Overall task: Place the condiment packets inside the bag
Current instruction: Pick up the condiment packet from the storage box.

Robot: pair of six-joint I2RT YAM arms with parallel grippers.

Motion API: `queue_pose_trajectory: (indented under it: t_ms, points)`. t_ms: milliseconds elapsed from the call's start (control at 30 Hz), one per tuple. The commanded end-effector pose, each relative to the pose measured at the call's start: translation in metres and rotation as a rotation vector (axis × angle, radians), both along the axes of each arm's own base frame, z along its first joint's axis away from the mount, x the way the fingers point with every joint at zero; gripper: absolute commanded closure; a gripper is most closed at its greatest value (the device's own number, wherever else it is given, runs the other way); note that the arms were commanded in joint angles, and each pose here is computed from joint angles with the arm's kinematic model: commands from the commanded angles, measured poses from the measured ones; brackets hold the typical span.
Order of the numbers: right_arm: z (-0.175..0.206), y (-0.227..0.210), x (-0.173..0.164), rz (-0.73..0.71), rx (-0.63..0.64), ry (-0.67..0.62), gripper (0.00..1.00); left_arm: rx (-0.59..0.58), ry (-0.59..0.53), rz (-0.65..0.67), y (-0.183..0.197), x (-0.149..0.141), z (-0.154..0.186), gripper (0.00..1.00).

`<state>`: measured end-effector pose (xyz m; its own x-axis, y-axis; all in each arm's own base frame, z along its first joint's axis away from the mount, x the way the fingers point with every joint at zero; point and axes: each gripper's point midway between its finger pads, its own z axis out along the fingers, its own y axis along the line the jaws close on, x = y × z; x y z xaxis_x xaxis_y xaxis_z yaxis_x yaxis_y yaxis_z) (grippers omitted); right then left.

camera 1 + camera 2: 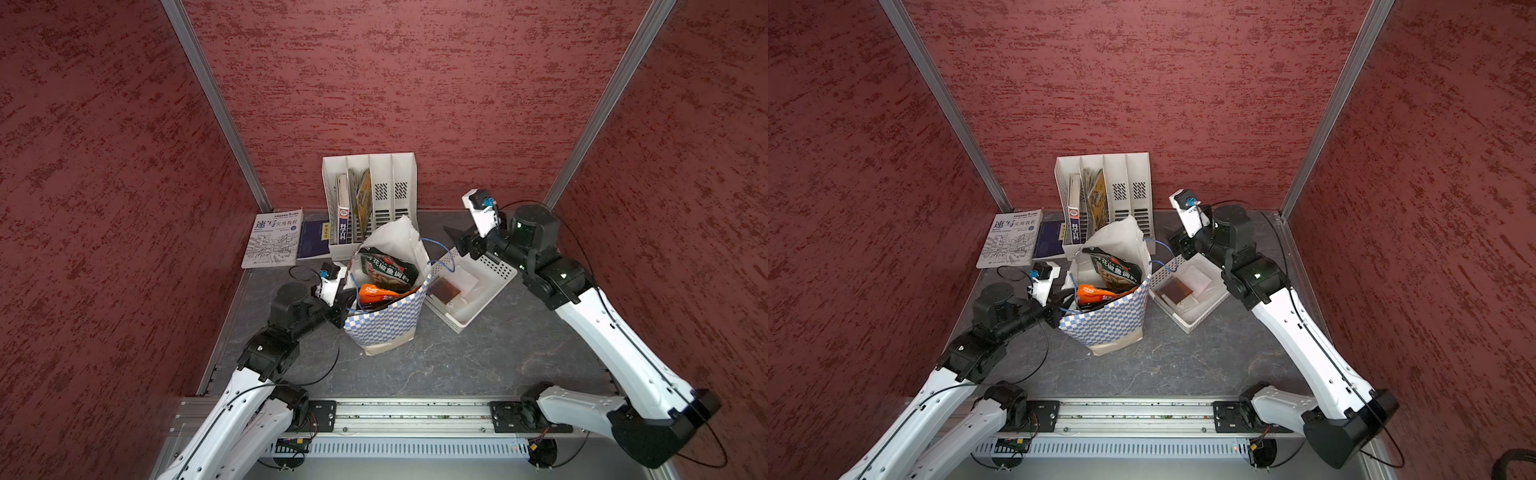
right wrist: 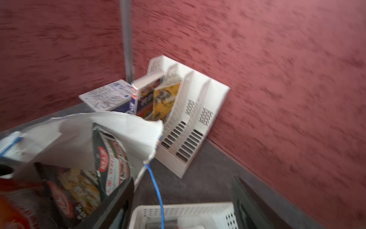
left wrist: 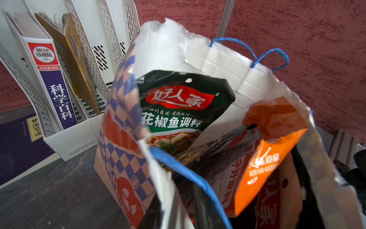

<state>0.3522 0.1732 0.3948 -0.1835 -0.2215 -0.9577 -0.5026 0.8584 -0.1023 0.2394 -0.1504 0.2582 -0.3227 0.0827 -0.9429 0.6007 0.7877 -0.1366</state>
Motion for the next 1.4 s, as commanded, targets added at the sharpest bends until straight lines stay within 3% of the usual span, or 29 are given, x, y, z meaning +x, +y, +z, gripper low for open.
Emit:
queue_pose_trajectory:
  t_ms: [0,33,100,300,433,567,667,833,1067,1233,1367]
  points:
    - [-0.062,-0.059,0.016,-0.298,0.137,0.283,0.19,-0.056,-0.034,0.084,0.01,0.005,0.033,0.39]
    - [-0.078,-0.066,0.017,-0.317,0.139,0.327,0.18,-0.063,-0.023,0.149,0.019,0.009,0.035,0.28]
    - [-0.107,-0.066,0.016,-0.306,0.088,0.396,0.17,-0.077,-0.003,0.253,0.034,0.015,0.04,0.19]
    - [-0.203,-0.028,0.003,-0.061,-0.039,0.724,0.14,-0.12,0.038,0.419,0.057,0.025,0.059,0.14]
    - [-0.264,-0.013,0.005,-0.036,-0.111,0.893,0.1,-0.158,0.069,0.465,0.06,0.029,0.064,0.01]
    - [-0.301,-0.007,0.01,-0.065,-0.188,0.962,0.07,-0.193,0.054,0.472,0.063,0.024,0.072,0.0]
    - [-0.313,-0.022,0.023,-0.184,-0.222,0.965,0.05,-0.22,-0.002,0.43,0.061,0.015,0.085,0.0]
    - [-0.307,-0.033,0.036,-0.226,-0.16,0.943,0.01,-0.245,-0.086,0.296,0.047,-0.003,0.099,0.0]
    - [-0.325,-0.057,0.057,-0.25,-0.121,1.003,0.02,-0.24,-0.045,0.172,0.029,-0.016,0.093,0.0]
    - [-0.333,-0.068,0.077,-0.251,-0.097,1.022,0.02,-0.215,-0.061,0.167,0.032,-0.023,0.095,0.0]
    - [-0.343,-0.066,0.081,-0.221,-0.051,1.072,0.03,-0.189,-0.097,0.26,0.05,-0.024,0.098,0.0]
